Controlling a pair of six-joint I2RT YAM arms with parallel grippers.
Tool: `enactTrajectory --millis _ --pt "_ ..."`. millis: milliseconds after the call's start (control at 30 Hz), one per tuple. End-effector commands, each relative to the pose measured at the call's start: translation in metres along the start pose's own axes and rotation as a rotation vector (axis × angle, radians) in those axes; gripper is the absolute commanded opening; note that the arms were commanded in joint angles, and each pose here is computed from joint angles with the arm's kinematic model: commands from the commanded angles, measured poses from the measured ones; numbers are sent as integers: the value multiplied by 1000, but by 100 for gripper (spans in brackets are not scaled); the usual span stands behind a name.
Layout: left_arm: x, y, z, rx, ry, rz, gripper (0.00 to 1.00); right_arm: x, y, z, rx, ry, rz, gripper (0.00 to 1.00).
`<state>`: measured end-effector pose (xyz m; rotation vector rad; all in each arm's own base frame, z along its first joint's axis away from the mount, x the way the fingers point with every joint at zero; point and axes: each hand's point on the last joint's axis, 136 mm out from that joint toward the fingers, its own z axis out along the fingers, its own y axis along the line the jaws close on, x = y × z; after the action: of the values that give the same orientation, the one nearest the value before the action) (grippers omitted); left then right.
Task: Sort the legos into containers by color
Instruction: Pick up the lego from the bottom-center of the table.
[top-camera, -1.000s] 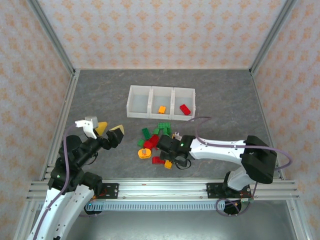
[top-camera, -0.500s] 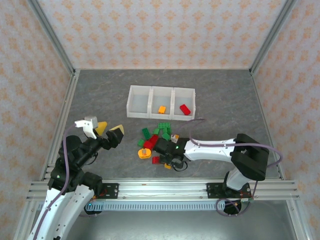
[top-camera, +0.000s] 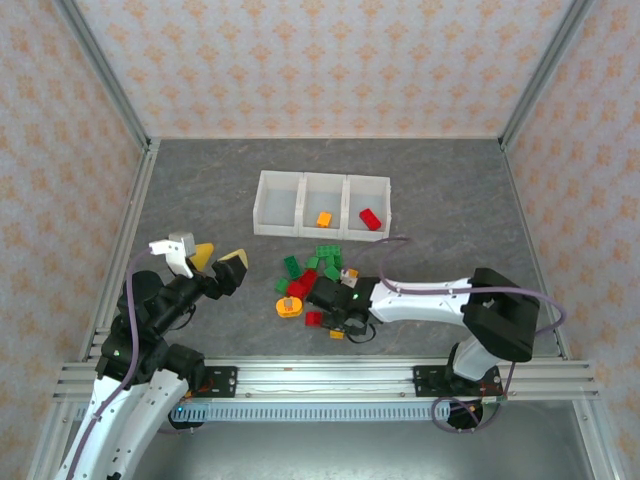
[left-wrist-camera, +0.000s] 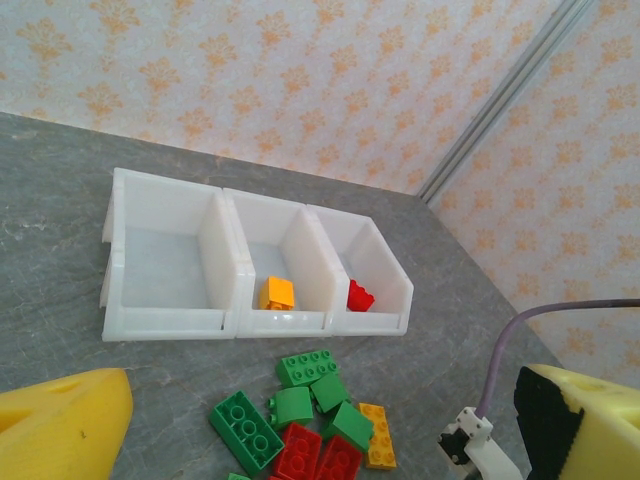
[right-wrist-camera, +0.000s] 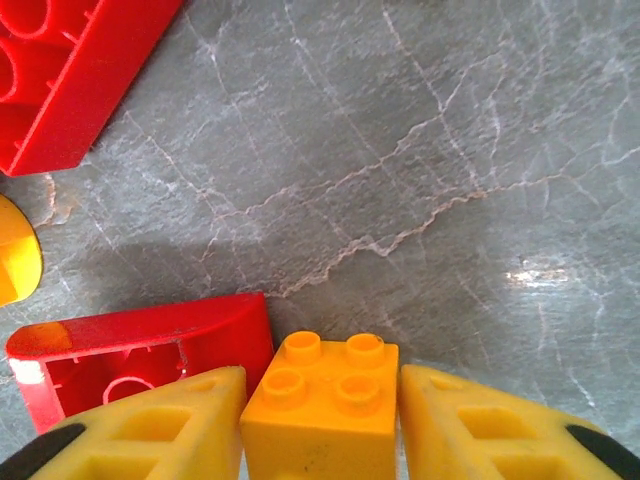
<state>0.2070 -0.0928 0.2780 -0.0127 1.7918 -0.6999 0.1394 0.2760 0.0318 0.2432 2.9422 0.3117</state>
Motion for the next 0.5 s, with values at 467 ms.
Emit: enactTrajectory --millis 467 --pt "-3 2 3 -12 -19 16 99 -16 -16 -26 -26 -115 -52 33"
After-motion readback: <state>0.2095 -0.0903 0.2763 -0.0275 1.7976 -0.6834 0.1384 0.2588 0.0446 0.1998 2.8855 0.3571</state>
